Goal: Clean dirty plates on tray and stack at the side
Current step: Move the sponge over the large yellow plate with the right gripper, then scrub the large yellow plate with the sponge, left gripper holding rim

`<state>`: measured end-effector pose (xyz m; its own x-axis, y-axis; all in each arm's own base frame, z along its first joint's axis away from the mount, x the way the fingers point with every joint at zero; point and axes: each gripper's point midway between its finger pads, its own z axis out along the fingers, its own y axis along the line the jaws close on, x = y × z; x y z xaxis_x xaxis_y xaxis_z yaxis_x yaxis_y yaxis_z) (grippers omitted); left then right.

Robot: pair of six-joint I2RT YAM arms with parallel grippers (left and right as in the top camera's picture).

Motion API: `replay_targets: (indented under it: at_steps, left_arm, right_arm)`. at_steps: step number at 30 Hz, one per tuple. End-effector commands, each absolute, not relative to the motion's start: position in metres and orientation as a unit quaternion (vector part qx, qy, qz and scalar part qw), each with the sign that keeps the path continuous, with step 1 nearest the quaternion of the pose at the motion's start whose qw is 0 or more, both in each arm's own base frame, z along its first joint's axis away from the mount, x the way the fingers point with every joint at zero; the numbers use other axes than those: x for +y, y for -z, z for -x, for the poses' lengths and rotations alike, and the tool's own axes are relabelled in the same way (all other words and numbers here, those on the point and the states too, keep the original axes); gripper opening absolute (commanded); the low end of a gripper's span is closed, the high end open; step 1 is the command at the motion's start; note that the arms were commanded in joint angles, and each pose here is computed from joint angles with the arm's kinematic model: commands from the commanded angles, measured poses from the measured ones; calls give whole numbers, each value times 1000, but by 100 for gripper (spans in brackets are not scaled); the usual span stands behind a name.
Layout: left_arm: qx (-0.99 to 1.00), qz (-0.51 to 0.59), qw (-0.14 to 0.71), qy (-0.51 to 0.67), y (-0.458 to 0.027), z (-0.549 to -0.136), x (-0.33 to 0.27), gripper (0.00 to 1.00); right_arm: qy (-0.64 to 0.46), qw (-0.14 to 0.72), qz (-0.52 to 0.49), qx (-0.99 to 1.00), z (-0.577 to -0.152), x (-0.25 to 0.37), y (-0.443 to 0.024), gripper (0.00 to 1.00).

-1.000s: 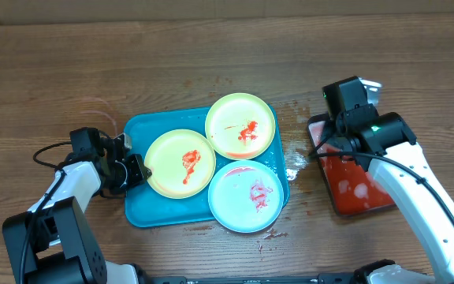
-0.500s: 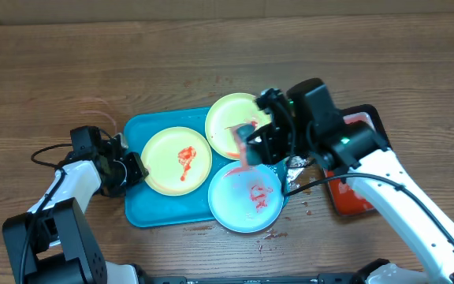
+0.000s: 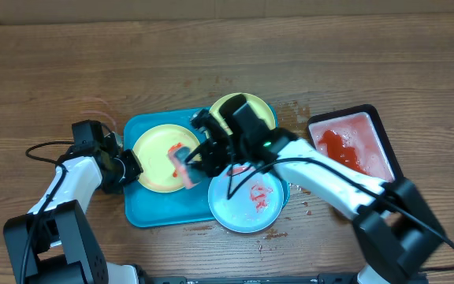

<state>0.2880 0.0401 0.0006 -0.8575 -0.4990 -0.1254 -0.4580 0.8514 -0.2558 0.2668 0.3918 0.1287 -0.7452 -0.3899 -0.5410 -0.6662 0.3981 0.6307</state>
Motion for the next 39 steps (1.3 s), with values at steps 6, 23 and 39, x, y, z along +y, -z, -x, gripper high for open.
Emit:
replay_targets:
  at_steps: [6,23,39]
  left_arm:
    - [983,153,63,81,18,-273,23,5]
    - [985,85,65,138,13,-274,-3,5]
    - [983,84,71,144,12,-276,-5,4]
  right_arm:
    - [-460,175,305,815,-271,423,-124,4]
    - [-290,191,125,929,-326,384,-19,4]
    - [-390,94,289,869,-254,425,-12,4]
